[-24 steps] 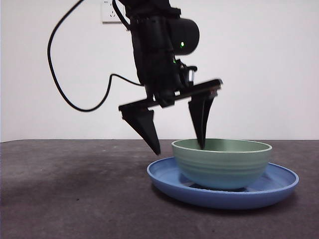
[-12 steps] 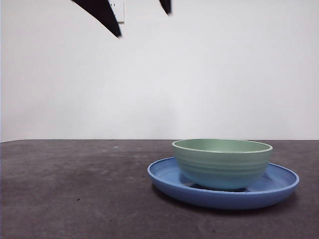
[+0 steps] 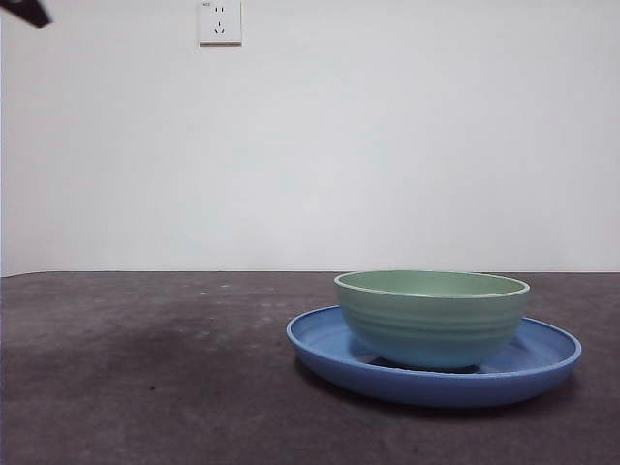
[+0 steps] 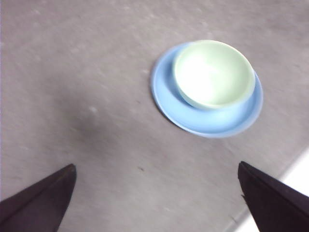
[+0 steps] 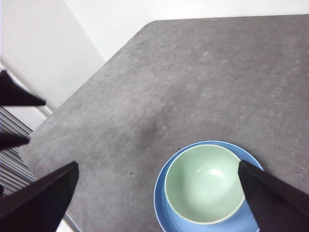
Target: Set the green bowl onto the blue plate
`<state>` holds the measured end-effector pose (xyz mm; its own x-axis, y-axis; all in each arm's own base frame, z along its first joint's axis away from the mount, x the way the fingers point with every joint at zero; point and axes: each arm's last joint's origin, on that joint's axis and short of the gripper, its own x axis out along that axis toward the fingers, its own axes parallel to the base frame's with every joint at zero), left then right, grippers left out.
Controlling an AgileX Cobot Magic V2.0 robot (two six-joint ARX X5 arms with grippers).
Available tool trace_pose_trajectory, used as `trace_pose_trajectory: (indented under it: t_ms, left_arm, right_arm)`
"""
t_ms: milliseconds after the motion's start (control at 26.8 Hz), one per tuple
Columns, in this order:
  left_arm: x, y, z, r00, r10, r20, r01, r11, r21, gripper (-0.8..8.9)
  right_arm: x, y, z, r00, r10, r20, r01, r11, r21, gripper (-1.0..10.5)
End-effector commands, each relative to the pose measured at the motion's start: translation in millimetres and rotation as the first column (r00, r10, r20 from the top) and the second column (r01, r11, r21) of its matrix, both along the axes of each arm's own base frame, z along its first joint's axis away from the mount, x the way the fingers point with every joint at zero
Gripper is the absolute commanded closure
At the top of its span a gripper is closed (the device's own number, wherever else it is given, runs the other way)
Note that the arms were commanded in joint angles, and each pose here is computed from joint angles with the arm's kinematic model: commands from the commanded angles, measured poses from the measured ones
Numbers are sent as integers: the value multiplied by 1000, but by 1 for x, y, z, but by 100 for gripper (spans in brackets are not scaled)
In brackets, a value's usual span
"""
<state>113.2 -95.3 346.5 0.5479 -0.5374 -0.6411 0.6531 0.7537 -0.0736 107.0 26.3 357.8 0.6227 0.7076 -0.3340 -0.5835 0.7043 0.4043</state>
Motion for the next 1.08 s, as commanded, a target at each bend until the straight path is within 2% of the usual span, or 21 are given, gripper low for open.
trace_pose_trajectory:
  t_ms: [37, 224, 411, 635, 822, 934, 1083]
  left_arm:
    - [-20, 12, -5, 996, -88, 29, 90, 992, -90, 238]
    - [-52, 34, -4, 984, -171, 40, 176, 966, -192, 252]
    - [-61, 42, 0, 983, -163, 79, 177, 959, -222, 252]
    - [-62, 43, 1, 983, -163, 91, 179, 957, -228, 252]
    - [-62, 43, 1, 983, -163, 90, 179, 957, -227, 252]
    - [-62, 43, 1, 983, -163, 90, 179, 957, -227, 252]
    - [-62, 43, 0, 983, -163, 90, 179, 957, -227, 252]
  right_arm:
    - [0, 0, 5, 1000, 4, 24, -4, 1000, -7, 340]
    - [0, 0, 5, 1000, 4, 23, -4, 1000, -6, 340]
    - [-1, 0, 3, 1000, 3, 0, -3, 1000, -3, 340]
    - [7, 1, -10, 988, 1, -157, -3, 1000, -15, 340]
    - [31, 2, -30, 934, -8, -356, -11, 999, -53, 340]
    - [50, 3, -42, 904, -10, -427, -27, 996, -81, 340]
    - [78, 4, -58, 881, -28, -472, -31, 993, -117, 341]
